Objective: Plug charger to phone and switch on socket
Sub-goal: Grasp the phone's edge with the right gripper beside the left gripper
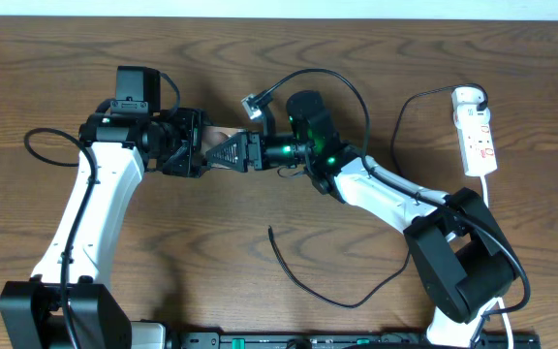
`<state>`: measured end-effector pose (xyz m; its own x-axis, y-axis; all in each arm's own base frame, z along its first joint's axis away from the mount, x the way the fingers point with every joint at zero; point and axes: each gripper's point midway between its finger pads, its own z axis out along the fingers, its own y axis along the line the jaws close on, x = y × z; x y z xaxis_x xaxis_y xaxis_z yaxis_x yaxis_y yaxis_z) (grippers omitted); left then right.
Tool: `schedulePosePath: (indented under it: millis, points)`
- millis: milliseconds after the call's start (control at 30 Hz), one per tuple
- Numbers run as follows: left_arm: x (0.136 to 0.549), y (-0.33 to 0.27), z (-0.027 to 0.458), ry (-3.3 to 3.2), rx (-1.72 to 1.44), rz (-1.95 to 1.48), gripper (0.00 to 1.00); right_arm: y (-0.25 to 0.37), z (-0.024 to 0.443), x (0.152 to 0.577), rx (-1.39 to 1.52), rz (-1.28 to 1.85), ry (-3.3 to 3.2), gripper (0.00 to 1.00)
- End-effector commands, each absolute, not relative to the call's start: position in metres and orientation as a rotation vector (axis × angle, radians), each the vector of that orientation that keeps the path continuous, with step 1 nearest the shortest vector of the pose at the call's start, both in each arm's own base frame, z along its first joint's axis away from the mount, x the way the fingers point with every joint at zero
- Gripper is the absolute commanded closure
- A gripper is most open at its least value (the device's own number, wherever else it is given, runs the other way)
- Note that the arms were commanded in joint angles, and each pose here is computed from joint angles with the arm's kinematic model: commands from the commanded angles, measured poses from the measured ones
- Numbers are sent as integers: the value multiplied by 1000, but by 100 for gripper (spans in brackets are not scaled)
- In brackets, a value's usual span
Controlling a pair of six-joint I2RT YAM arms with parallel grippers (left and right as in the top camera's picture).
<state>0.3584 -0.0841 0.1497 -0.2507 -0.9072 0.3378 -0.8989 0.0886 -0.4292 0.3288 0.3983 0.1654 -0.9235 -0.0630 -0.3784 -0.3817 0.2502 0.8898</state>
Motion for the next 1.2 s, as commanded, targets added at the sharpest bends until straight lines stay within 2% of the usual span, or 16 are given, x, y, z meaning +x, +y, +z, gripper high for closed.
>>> schedulePosePath:
  millis: [0, 67, 400, 600, 900, 1167]
  points:
    - [364, -85, 167, 2263, -1891, -934, 93, 402, 173, 333, -353, 1723, 2262, 41]
    - [364, -85, 167, 2263, -1891, -934, 93, 401, 173, 335, -316, 1726, 2274, 49]
    - [364, -85, 167, 2264, -1892, -934, 93, 402, 172, 338, -184, 1752, 2323, 52]
    - [363, -92, 167, 2284, -1874, -936, 93, 402, 172, 338, -184, 1751, 2323, 62]
    - [362, -95, 167, 2297, -1863, -937, 93, 405, 171, 335, -218, 1740, 2315, 62]
    - [361, -95, 167, 2298, -1863, -938, 93, 408, 171, 331, -270, 1727, 2298, 81]
